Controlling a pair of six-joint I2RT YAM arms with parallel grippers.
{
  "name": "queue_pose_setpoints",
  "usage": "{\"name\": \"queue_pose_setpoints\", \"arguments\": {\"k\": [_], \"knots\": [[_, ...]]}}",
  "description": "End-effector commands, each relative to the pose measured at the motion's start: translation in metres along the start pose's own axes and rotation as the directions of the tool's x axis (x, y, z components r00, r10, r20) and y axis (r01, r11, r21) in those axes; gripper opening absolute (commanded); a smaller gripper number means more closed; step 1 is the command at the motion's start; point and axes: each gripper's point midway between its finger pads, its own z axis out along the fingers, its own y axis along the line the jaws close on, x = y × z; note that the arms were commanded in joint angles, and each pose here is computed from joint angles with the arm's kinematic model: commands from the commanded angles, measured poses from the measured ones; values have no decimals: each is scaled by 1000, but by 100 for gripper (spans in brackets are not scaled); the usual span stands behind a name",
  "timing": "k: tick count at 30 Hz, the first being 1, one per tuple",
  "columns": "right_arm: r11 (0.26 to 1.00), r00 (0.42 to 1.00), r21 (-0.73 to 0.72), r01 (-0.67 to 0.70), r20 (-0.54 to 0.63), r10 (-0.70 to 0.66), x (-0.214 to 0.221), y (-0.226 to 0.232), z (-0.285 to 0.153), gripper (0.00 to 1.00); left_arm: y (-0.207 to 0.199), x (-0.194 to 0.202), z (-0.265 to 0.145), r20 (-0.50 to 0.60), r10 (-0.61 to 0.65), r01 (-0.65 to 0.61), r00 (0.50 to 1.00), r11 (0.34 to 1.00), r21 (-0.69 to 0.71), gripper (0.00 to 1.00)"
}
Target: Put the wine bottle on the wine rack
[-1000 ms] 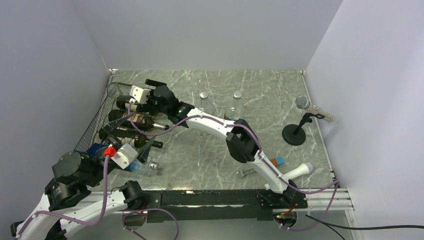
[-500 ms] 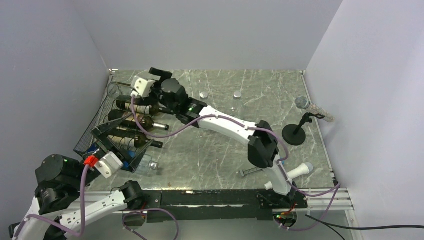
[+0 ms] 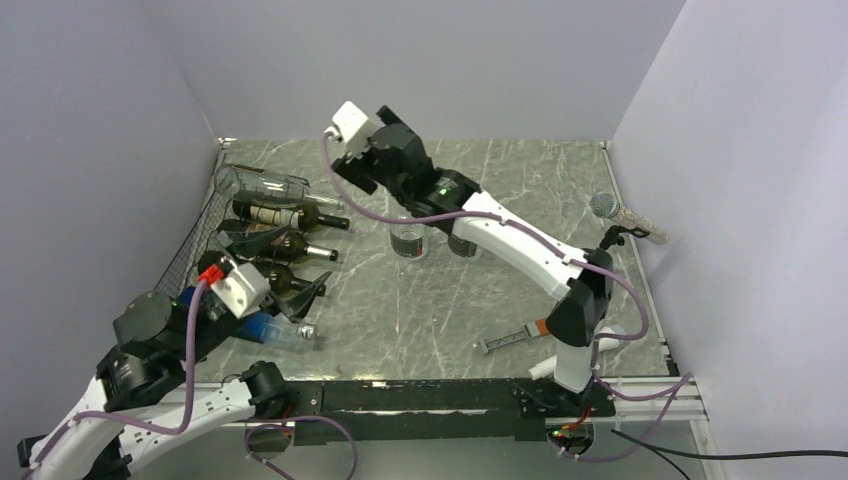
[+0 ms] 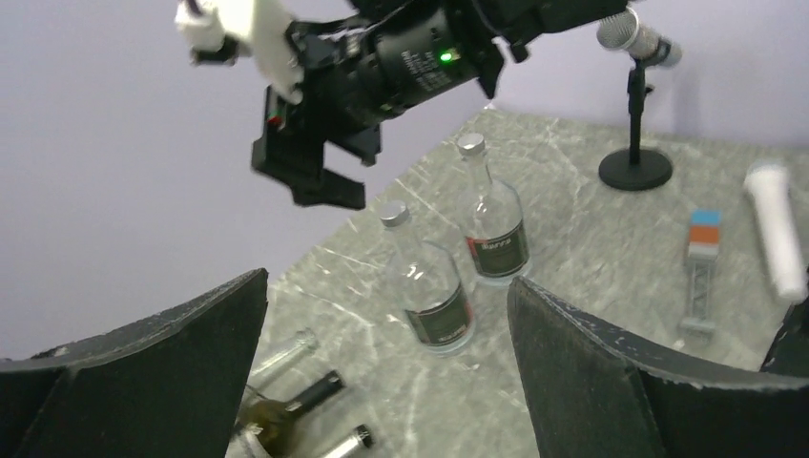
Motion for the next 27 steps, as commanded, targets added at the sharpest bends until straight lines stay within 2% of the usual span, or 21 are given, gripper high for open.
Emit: {"name": "queue_pose_setpoints", "arguments": {"k": [1,5,9,14,19,23,27], "knots": [[989,970,72,-133,-194,144,50,-32,-35,93,17,-6,15,29,-335,335,942,926,-172,99],[978,943,48,-203,-258,208,88,-26,-48,93,6,19,27,-78,-431,407,899,888,-214,99],[950,907,-5,-312,-299,296,108,-17,-48,91,-17,43,40,-167,-403,380,900,913,-150,99],[930,896,-68,-361,-302,325,108,-9,-44,87,-35,55,48,-149,-435,424,888,900,-101,97],[911,864,-102,-399,-374,336,120,1,-38,85,-28,71,46,-132,-491,463,861,864,-197,97],[889,852,-139,-436,-383,358,120,9,-39,84,-15,76,41,-91,-542,500,835,817,-287,97],[875,847,-155,-459,-373,379,115,10,-38,83,-18,78,41,-109,-546,501,831,818,-282,97]]}}
